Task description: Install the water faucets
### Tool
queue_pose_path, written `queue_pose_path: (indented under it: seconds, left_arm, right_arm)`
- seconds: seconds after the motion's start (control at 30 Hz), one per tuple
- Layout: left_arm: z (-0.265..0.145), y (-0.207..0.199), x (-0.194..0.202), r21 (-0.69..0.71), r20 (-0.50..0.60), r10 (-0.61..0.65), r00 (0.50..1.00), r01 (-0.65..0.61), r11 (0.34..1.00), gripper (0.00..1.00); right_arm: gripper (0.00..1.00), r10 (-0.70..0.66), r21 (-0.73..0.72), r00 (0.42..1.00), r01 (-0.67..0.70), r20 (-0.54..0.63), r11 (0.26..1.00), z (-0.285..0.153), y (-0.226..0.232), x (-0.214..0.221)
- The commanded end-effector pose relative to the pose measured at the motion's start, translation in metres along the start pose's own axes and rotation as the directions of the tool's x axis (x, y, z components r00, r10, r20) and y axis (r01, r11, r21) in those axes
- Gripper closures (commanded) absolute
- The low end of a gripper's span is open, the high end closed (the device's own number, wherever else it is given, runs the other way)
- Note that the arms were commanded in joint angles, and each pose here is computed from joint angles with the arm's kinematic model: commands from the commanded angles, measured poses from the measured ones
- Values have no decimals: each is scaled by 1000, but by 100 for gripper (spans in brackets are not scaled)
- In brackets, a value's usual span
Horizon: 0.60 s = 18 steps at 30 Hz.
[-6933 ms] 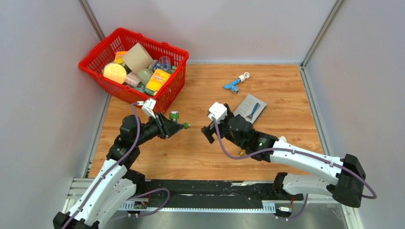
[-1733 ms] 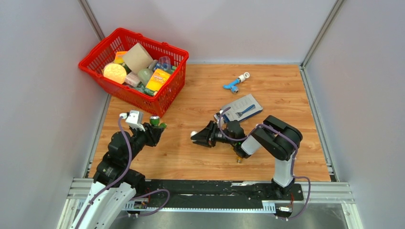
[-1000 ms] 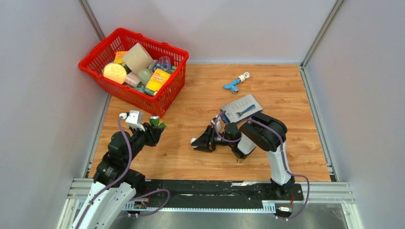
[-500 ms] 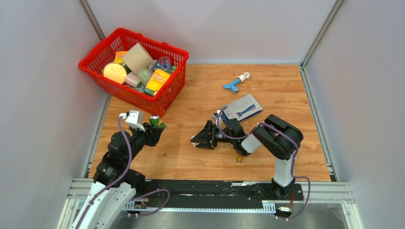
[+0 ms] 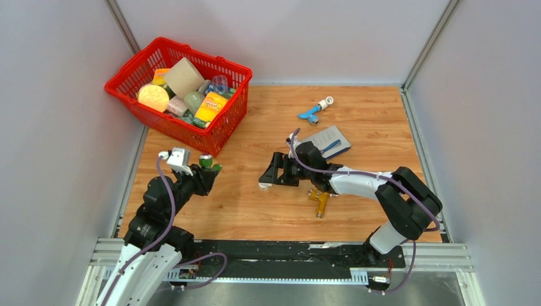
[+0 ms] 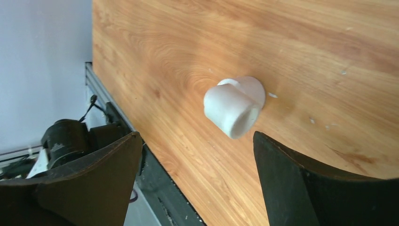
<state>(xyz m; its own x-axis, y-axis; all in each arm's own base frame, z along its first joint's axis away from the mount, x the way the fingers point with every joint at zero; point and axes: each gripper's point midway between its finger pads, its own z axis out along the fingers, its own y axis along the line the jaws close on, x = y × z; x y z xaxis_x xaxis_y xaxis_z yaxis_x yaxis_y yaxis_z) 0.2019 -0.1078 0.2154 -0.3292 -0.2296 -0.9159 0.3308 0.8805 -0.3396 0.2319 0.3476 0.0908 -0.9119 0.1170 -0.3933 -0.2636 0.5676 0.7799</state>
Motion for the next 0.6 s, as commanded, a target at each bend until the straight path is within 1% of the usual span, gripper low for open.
queue_pose_path:
  seconds: [0.0, 0.1, 0.17, 0.2, 0.33, 0.47, 0.57]
  left_arm:
    - [-3, -5, -23, 14, 82, 8, 997, -10, 1000, 100]
    - [-3, -5, -23, 16, 83, 10, 996, -11, 1000, 100]
    - [-3, -6, -23, 16, 83, 7, 997, -8, 1000, 100]
    - [-3, -5, -23, 16, 83, 8, 997, -10, 1000, 100]
    - [-3, -5, -23, 15, 82, 9, 997, -10, 1000, 100]
    - [-3, -5, -23, 14, 82, 10, 997, -11, 1000, 100]
    - [-3, -5, -23, 13, 83, 9, 997, -10, 1000, 100]
  right_arm:
    - [9, -76, 140, 997, 78, -19, 987, -12, -18, -3]
    - [10, -98, 164, 995, 100, -22, 981, -15, -25, -1]
    - [10, -144, 180, 990, 143, -10, 973, -17, -25, -7]
    - [10, -162, 220, 986, 166, -34, 961, -21, -32, -5]
    - [10, -275, 318, 961, 272, -36, 908, -33, -33, -23]
    - [3, -379, 361, 925, 360, -21, 860, -45, -27, -44]
    - [0, -444, 364, 895, 401, 41, 841, -56, -10, -64]
